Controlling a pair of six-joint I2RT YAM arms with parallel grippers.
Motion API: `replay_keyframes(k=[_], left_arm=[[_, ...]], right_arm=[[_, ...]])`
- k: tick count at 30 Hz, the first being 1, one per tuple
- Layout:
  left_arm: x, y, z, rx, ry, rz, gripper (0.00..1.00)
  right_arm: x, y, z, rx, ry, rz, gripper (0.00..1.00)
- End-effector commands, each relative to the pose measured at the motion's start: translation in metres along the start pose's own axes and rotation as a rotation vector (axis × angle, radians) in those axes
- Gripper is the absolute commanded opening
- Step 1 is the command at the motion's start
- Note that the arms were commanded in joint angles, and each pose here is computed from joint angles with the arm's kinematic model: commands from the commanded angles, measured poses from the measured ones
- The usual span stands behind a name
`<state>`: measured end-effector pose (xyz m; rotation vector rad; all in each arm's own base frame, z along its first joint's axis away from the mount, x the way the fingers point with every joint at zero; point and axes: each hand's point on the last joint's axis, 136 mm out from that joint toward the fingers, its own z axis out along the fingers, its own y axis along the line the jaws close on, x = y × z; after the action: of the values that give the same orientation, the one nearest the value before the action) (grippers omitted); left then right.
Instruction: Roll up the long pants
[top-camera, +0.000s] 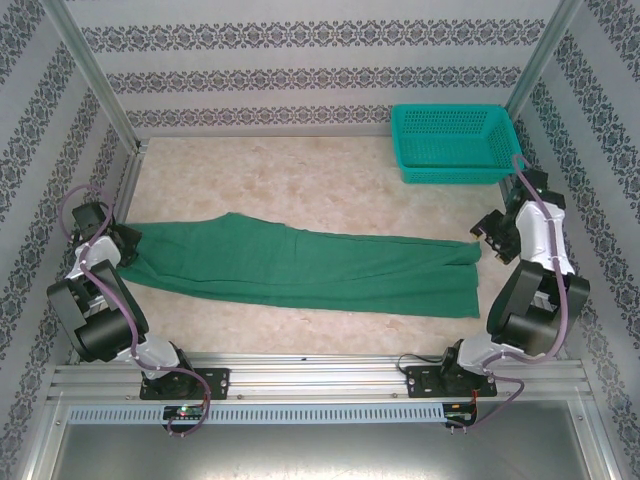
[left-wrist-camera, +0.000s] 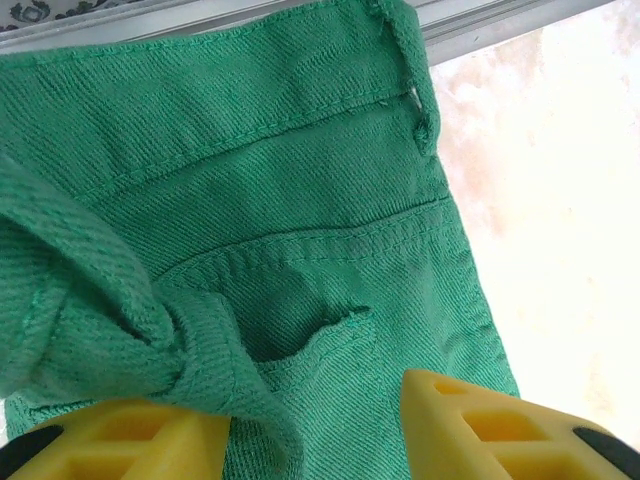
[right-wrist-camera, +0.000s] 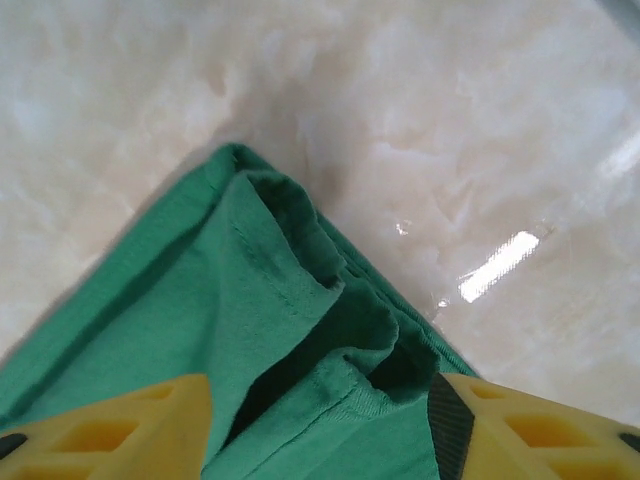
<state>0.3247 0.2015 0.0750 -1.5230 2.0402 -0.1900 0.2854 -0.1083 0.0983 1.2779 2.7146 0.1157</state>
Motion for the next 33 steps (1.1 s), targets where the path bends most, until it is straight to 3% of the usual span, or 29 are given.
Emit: replay_keyframes(k=[1,8,11,13,14,24,30,33], left_arm=[[-0.002,-0.013,0.002,0.041,-0.005,0.023,0.48],[-0.003,-0.013,0.001,0.039,-0.004,0.024,0.48],[-0.003,-0.013,0.002,0.038,-0.005,0.025,0.48],[-0.002,-0.012,0.003,0.036,-0.002,0.025,0.48],[-0.002,-0.012,0.004,0.034,-0.001,0.023,0.48],[-0.004,-0.01,0.007,0.014,0.003,0.03,0.47],[-0.01,-0.008,0.001,-0.008,-0.017,0.04,0.48],[-0.009,-0.009,0.0,-0.002,-0.014,0.04,0.49]], right_arm=[[0.022,-0.006,0.02,0.03,0.093,-0.026,0.6],[0.032,-0.005,0.039,0.022,0.149,-0.031,0.55],[0.036,-0.003,0.041,0.005,0.163,-0.039,0.39],[0.041,-0.004,0.042,0.002,0.175,-0.044,0.07],[0.042,-0.006,0.041,0.01,0.173,-0.044,0.0],[0.066,-0.018,-0.023,0.001,0.084,-0.02,0.0],[0.109,-0.04,-0.027,0.078,0.104,-0.037,0.0],[0.11,-0.034,-0.035,0.086,0.077,-0.063,0.0]])
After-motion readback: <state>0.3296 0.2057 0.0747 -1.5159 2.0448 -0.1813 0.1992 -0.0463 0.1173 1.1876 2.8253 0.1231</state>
